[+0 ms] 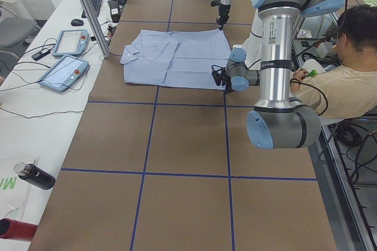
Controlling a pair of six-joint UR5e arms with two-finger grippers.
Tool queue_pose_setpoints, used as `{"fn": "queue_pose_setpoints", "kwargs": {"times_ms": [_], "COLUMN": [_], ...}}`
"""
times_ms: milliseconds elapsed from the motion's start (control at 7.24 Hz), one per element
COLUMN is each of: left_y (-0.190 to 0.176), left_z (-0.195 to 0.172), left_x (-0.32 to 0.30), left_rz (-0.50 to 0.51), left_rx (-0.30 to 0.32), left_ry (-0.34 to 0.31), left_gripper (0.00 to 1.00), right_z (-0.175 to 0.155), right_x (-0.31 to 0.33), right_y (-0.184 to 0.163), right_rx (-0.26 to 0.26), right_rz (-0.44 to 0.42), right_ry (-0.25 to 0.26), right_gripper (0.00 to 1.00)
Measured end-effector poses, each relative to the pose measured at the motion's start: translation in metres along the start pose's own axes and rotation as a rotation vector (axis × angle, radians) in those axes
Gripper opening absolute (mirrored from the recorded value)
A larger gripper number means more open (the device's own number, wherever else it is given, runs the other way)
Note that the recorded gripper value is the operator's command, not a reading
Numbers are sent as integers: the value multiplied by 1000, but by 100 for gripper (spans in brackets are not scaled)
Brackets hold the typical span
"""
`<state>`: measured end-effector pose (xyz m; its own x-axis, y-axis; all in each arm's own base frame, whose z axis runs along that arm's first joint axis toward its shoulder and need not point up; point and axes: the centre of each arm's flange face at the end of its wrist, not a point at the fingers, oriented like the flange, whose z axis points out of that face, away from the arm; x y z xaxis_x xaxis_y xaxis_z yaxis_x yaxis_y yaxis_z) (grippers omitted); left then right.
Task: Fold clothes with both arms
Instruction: 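Grasp both bottom hem corners with the left and right grippers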
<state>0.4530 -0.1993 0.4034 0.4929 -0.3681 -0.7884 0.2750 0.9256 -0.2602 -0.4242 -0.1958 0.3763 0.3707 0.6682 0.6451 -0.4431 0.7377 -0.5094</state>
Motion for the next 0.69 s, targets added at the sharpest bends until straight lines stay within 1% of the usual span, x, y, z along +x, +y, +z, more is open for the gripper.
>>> {"fn": "queue_pose_setpoints", "kwargs": {"times_ms": [414, 553, 691], "left_y": [2, 3, 3], "left_z": [1, 1, 2], "left_x": [2, 2, 1], "left_rz": [2, 3, 3], "left_rx": [-3, -3, -3], "left_ry": [3, 2, 1], "left_gripper": [57, 50, 30], "right_z": [0, 0, 0], "right_x": [0, 0, 0], "right_y": [0, 0, 0], "right_rx": [1, 1, 1], "right_rz": [0, 0, 0], "right_ry": [0, 1, 1], "right_gripper": [0, 0, 0]}}
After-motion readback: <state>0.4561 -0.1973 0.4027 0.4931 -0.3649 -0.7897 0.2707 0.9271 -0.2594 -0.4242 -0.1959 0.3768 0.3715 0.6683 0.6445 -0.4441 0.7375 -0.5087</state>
